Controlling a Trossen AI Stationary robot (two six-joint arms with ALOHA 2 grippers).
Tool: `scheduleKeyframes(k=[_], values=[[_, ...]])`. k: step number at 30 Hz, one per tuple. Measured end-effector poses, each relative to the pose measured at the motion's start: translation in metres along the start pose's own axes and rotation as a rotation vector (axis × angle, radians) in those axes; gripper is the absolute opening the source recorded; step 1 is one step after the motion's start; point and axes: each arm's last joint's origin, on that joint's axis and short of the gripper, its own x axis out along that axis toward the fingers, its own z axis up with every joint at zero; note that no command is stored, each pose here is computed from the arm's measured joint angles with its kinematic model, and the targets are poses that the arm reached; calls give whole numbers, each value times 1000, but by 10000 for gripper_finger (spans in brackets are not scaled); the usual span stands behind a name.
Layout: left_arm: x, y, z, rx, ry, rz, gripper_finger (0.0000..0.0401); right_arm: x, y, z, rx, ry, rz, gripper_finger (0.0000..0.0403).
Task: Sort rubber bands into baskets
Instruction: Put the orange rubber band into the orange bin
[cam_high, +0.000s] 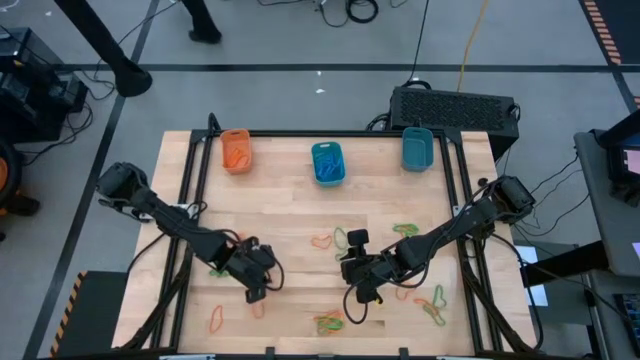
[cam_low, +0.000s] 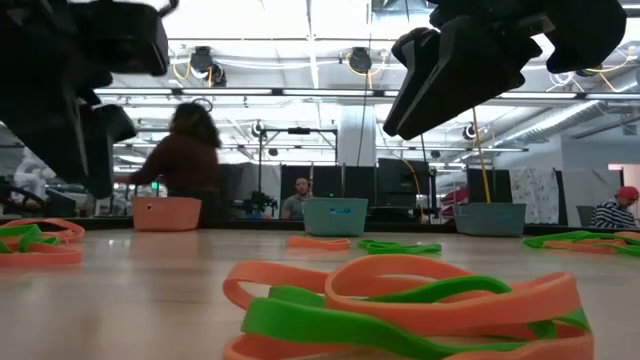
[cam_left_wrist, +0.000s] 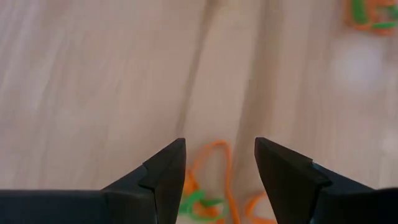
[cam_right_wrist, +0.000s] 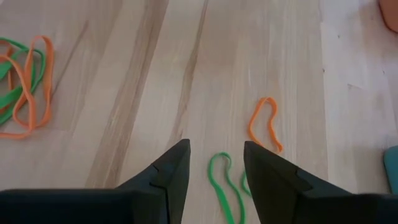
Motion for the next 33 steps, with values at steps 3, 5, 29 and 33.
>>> scheduleKeyframes(k=[3, 5, 29, 33], values=[[0, 3, -2, -74, 52, 11, 198, 0, 0, 0, 0, 0, 1, 144], [0, 5, -4, -99, 76, 30, 198, 0, 0, 0, 0, 0, 1, 144], [25, 15, -6, -123, 201, 79, 146, 0, 0, 1, -11, -5, 0, 144], [25, 14, -7, -105, 222, 58, 84, 0, 0, 1, -13, -7, 0, 144]])
